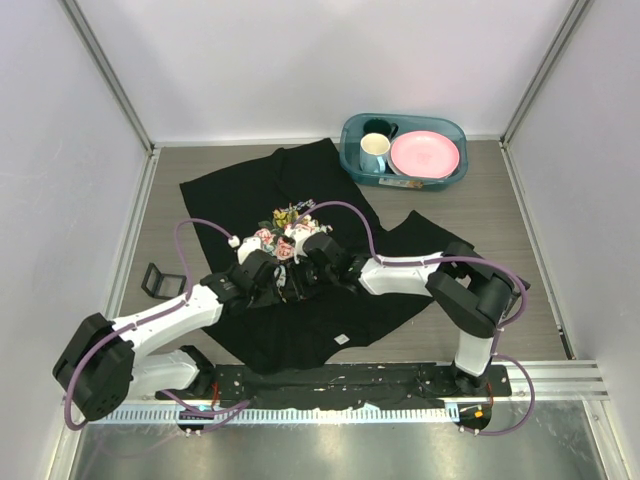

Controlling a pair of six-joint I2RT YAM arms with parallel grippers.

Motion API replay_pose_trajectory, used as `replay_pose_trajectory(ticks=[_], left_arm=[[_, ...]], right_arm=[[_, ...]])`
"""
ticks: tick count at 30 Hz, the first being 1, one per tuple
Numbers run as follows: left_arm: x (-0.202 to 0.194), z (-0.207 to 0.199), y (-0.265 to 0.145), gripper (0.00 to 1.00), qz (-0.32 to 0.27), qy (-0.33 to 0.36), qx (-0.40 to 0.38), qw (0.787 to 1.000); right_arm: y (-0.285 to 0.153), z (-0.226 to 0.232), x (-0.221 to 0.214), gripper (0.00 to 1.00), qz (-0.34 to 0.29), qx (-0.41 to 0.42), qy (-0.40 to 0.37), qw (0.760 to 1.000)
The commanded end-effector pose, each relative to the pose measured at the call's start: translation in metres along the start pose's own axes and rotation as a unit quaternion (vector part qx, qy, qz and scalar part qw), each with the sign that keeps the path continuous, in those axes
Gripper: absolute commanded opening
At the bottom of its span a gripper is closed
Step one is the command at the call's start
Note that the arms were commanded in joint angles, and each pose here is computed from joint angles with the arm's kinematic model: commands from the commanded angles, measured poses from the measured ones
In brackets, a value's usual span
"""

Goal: Remove the brooch from the garment

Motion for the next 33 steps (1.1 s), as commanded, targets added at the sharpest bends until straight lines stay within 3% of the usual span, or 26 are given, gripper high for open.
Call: replay_pose_trajectory(ticks=[1, 11, 16, 22, 26, 33], left_arm=[[0.008, -0.009, 0.002, 0.42, -0.015, -0.011, -0.023, 1.0], [0.008, -0.013, 0.002, 0.41, -0.012, -0.017, -0.037, 0.999], [0.007, -0.014, 0.002, 0.41, -0.008, -0.019, -0.041, 0.999], [0.002, -0.011, 0.003, 0.41, 0.0, -0.026, -0.04, 0.999], [-0.001, -0.008, 0.0, 0.38, 0.002, -0.041, -0.036, 0.998], [0.001, -0.007, -0.01, 0.34, -0.008, -0.092, -0.055, 0.994]], right_arm=[[0.0, 0.006, 0.008, 0.3, -0.02, 0.023, -0.01, 0.999], [0.0, 0.004, 0.003, 0.37, -0.033, 0.027, 0.008, 0.999], [0.007, 0.001, 0.006, 0.35, -0.036, 0.017, 0.009, 0.999], [0.01, -0.006, 0.008, 0.24, -0.049, 0.003, 0.024, 0.999], [0.01, -0.011, 0.001, 0.1, -0.049, -0.004, 0.039, 0.998], [0.01, -0.014, -0.008, 0.01, -0.05, 0.003, 0.053, 0.997]])
Point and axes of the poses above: each gripper's point midway between its finger pads, its own y axis out along the fingers, its own z axis along the line the jaws close on, x = y × z, the point moved 8 cm from there along -y, back along the fingers, and after that the axes turned 1 degree about y, right-handed, at the moved point
